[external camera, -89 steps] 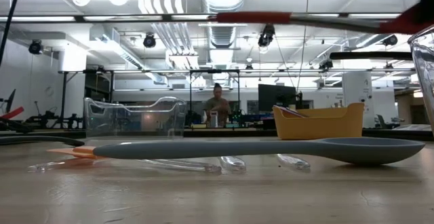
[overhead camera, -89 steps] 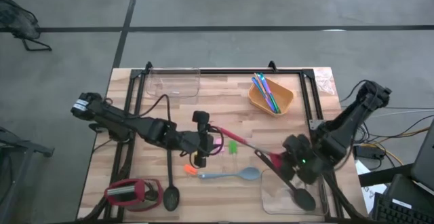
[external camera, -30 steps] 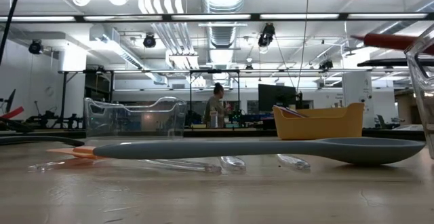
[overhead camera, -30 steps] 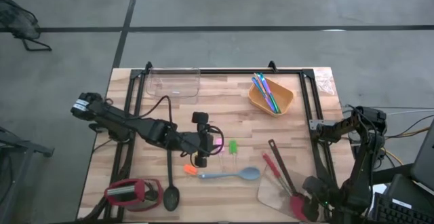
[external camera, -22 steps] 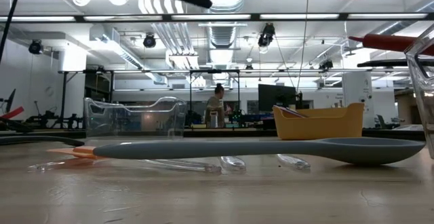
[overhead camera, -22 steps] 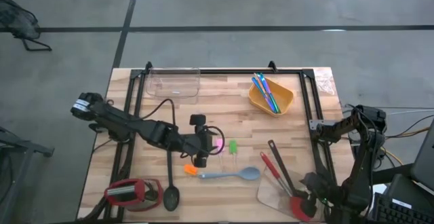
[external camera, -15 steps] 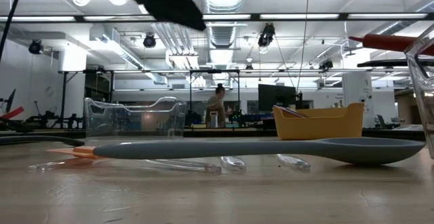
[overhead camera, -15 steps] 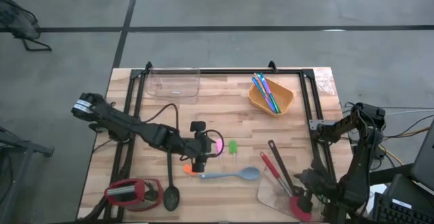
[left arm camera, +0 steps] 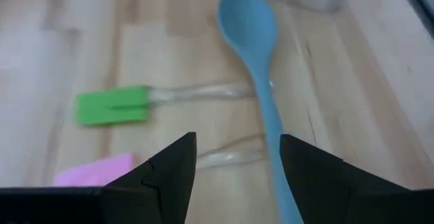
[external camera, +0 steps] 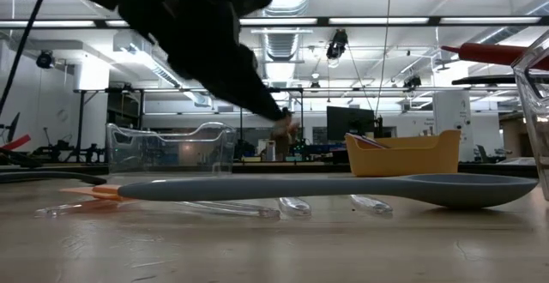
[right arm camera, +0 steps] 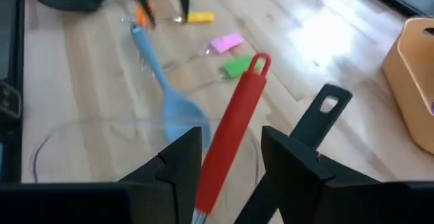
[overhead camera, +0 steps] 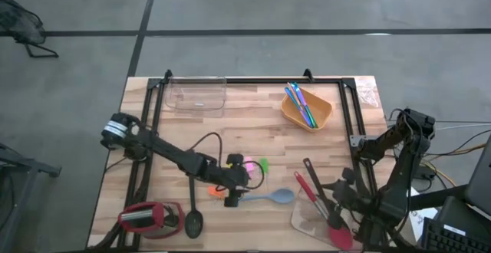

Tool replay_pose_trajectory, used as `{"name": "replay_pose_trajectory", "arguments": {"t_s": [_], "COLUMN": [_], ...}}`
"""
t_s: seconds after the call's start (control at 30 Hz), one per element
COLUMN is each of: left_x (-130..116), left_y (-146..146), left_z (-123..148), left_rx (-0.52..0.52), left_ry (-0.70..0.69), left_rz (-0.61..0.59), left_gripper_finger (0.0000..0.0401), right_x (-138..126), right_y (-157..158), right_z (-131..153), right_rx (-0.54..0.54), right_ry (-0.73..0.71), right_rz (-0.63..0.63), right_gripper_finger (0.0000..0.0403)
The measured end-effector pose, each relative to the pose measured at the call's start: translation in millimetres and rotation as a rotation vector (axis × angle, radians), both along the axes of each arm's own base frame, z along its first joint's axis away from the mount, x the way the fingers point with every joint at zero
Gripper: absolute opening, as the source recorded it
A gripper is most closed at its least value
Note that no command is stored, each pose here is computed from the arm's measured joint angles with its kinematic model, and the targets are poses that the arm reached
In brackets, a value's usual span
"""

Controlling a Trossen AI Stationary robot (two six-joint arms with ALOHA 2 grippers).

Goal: Pick & Place Kitchen Items
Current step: Put the light blue serving spoon into the bottom transparent bin

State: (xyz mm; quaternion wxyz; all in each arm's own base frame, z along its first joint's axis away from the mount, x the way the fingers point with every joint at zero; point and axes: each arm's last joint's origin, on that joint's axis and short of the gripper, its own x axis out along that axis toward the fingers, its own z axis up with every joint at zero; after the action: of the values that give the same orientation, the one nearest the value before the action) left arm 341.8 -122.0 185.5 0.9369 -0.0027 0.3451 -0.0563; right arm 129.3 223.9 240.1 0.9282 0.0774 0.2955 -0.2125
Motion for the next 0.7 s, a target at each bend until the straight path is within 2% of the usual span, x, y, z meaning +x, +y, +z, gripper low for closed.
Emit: {"name": "replay_pose_trajectory", "arguments": {"t_s": [0.2,0.47,0.6,0.7], "left_x": [18.2,33.1,36.3,35.6], "left_y": [-15.4,-29.2,-30.4,-30.2], "left_z": [-18.7,-47.9,-52.7,-50.9], "left_rx": [-0.044,-0.037,-0.035,-0.03], "left_ry": [0.016,0.087,0.094,0.095], "left_rz": [-0.054,-0.068,-0.062,-0.065], "left_gripper_finger": [0.0218,0.0218,0.0214,0.0196], "right_x": [8.1,13.8,14.3,14.3], "right_y": [-6.2,-9.9,-10.2,-10.1], "right_z": [2.0,2.1,2.0,1.8], "right_rx": [-0.022,-0.06,-0.059,-0.058], "right_ry": [0.006,0.003,0.003,0.003], "right_rz": [-0.015,-0.018,-0.02,-0.02], "right_gripper_finger": [0.0141,0.013,0.0124,0.0119]}}
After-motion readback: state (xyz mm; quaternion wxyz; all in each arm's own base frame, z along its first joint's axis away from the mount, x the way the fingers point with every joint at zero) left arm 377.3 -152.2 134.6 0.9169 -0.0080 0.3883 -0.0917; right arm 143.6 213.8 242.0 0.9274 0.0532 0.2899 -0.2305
